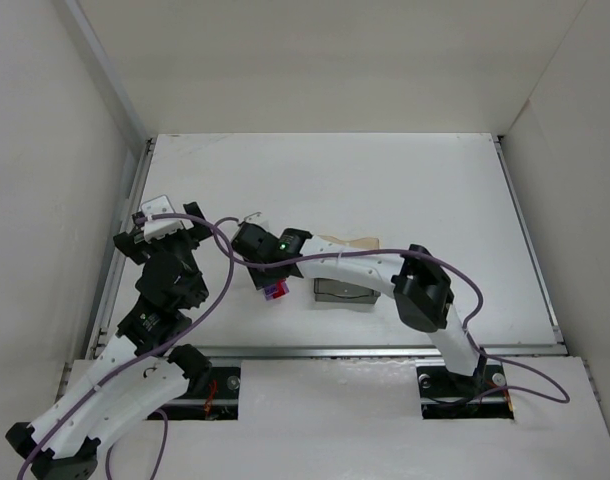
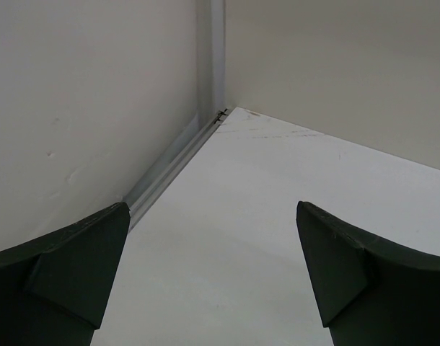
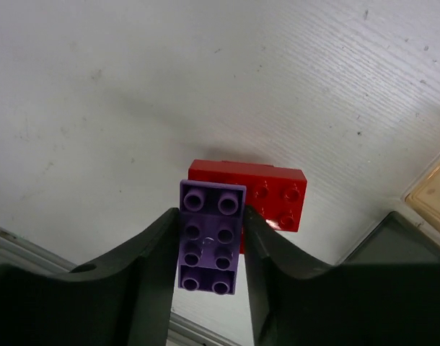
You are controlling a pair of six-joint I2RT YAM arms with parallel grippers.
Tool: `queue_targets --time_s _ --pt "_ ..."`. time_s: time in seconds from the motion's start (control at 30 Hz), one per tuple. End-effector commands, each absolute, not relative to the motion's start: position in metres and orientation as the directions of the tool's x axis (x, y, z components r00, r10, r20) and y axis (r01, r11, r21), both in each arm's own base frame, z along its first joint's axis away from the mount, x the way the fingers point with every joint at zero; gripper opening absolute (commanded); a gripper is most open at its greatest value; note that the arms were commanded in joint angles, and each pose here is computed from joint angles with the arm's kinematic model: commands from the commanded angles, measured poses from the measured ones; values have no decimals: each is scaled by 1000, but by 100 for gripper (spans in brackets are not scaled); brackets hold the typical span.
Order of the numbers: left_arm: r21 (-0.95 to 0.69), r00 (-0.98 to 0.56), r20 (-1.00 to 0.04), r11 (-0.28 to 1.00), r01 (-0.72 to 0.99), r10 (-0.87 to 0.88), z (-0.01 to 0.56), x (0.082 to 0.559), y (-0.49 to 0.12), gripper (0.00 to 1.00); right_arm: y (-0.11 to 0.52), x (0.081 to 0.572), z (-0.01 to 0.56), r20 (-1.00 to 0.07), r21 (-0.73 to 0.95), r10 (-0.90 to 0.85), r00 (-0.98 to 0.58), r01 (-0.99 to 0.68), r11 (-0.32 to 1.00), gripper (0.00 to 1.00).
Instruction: Sort the legos into containers by color
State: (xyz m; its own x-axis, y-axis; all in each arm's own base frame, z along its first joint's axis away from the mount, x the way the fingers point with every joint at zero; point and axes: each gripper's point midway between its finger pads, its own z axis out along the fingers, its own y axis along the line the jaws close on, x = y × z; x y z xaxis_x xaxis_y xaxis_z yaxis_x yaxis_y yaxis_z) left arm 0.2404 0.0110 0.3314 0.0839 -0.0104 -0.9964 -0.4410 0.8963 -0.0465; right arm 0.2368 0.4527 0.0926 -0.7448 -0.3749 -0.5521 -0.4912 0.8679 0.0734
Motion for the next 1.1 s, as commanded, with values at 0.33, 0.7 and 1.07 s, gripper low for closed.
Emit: queue_targets --time_s 0.33,0.7,1.07 --pt "-26 44 -999 942 -334 -11 317 244 -8 95 454 248 107 -578 108 -333 -745 -474 874 0" --pt "331 128 -943 828 453 307 281 218 -124 91 436 290 235 -745 479 -145 -651 -674 562 0" --pt "346 112 -920 642 685 376 260 221 -191 85 409 268 296 -816 514 -130 -563 -810 280 0"
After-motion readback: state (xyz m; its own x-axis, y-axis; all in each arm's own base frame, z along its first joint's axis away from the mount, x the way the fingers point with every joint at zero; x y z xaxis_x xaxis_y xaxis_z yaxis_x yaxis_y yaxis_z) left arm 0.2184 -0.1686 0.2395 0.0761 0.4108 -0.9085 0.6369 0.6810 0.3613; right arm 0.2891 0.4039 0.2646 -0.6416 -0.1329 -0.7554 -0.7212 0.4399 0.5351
